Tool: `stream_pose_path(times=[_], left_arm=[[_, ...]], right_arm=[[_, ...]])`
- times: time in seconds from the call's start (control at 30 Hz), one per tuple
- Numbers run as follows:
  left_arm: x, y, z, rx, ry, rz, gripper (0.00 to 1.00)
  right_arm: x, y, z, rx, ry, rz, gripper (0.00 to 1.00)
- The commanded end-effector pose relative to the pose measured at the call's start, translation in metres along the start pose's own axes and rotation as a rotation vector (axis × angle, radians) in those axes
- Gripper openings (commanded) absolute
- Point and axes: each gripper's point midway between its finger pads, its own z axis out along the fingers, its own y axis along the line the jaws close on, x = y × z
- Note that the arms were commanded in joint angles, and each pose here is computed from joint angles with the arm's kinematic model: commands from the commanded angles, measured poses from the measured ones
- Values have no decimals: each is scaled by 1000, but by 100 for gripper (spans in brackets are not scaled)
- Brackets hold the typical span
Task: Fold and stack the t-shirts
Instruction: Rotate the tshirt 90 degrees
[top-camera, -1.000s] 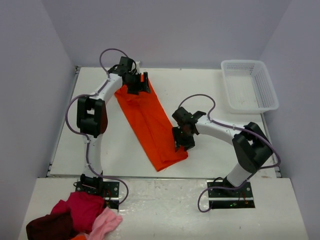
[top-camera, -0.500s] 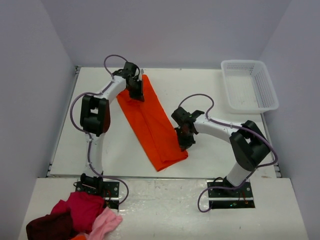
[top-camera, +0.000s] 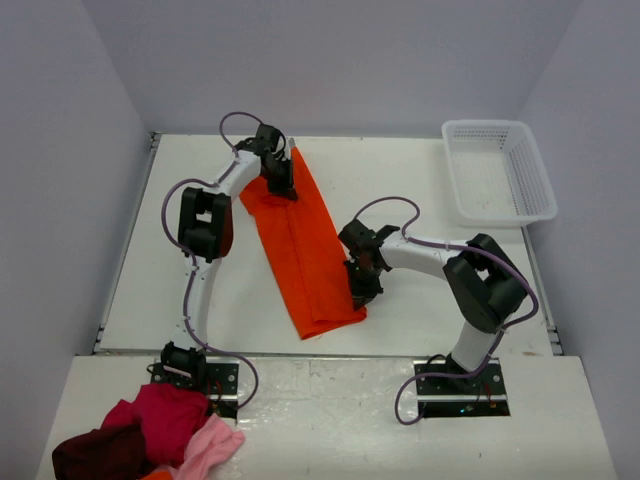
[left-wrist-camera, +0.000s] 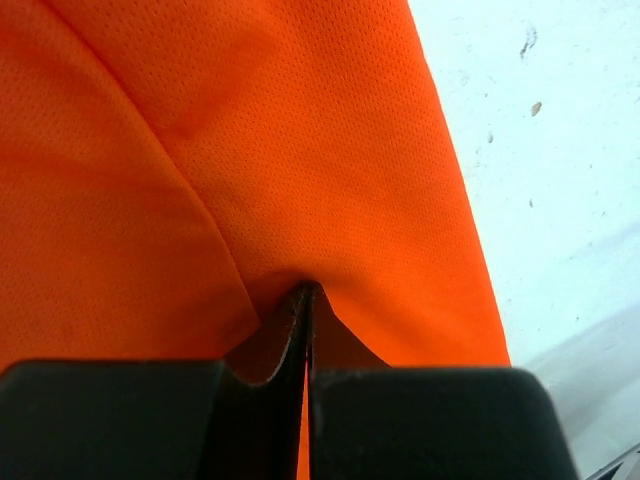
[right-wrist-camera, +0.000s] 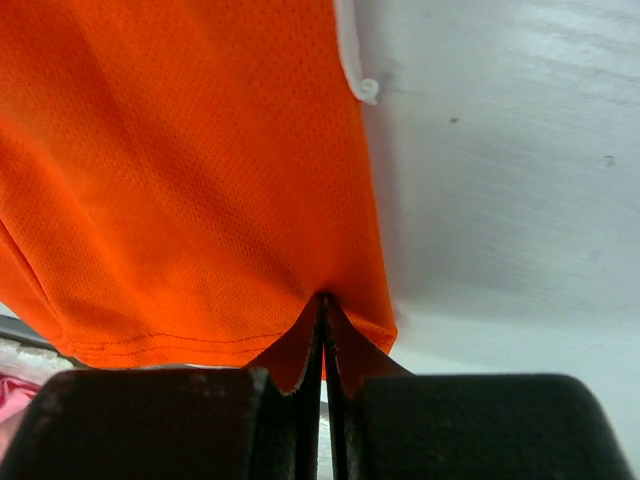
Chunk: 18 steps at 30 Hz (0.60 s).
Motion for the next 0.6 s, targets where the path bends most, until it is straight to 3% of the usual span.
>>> stream_pose_path(times=[0.0, 0.3, 0.57], left_arm=[[1, 2, 19, 29, 12, 26, 0], [4, -18, 19, 103, 16, 76, 0], [0, -21, 7, 85, -6, 115, 0]], right_arm=[[20, 3, 16, -6, 39, -15, 0], [59, 27, 25, -41, 113, -69, 0], [50, 34, 20, -13, 68, -119, 0]])
